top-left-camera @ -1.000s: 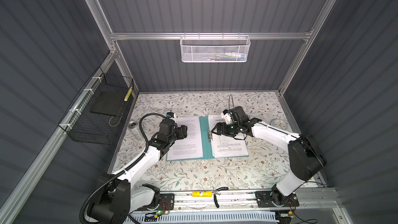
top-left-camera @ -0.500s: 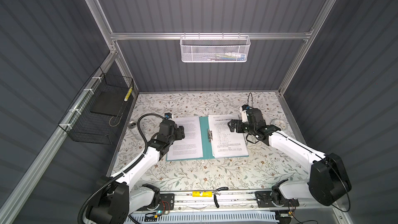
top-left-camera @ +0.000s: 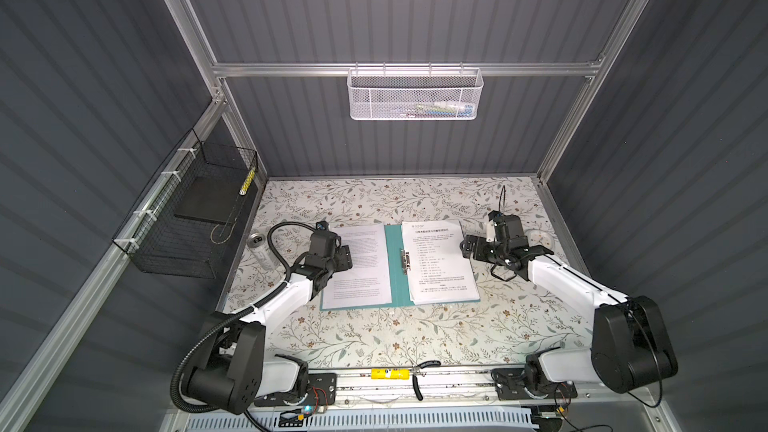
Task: Put the files into the folder
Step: 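Lift the right gripper off the clip and draw it back from the folder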
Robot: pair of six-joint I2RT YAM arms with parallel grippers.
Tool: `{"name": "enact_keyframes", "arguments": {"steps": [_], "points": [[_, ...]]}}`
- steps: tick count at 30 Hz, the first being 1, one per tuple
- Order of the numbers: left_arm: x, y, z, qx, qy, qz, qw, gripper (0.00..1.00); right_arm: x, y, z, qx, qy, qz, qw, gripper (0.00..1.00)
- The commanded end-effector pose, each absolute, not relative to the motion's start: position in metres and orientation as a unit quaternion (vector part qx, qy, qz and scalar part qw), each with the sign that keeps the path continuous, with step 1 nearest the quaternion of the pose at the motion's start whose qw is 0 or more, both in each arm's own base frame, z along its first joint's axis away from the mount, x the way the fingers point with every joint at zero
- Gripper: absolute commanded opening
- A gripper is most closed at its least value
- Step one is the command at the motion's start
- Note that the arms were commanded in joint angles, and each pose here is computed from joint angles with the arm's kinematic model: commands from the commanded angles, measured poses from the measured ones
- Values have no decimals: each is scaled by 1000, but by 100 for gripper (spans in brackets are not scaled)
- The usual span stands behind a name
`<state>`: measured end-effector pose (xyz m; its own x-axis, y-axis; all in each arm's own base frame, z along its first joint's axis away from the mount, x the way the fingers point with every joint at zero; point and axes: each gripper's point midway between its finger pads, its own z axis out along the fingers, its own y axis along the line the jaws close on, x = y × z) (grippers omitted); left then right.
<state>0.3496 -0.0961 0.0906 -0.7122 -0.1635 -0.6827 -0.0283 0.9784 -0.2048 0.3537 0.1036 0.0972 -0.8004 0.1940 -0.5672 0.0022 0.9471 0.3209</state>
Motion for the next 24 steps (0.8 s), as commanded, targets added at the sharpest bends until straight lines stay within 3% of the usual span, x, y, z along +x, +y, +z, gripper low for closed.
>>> {"name": "enact_keyframes", "arguments": {"steps": [1,9,15,24], "points": [[362,-109,102,-53,913,-138,381,72,350,102,80,65,943,165,282,99],[357,-70,78,-116,924,-151,332,69,343,99,60,82,949,165,257,99],[351,-41,59,-157,931,-154,292,76,343,103,54,81,950,175,246,99],[345,-46,49,-175,928,-193,266,79,344,107,45,80,952,182,231,99]]}}
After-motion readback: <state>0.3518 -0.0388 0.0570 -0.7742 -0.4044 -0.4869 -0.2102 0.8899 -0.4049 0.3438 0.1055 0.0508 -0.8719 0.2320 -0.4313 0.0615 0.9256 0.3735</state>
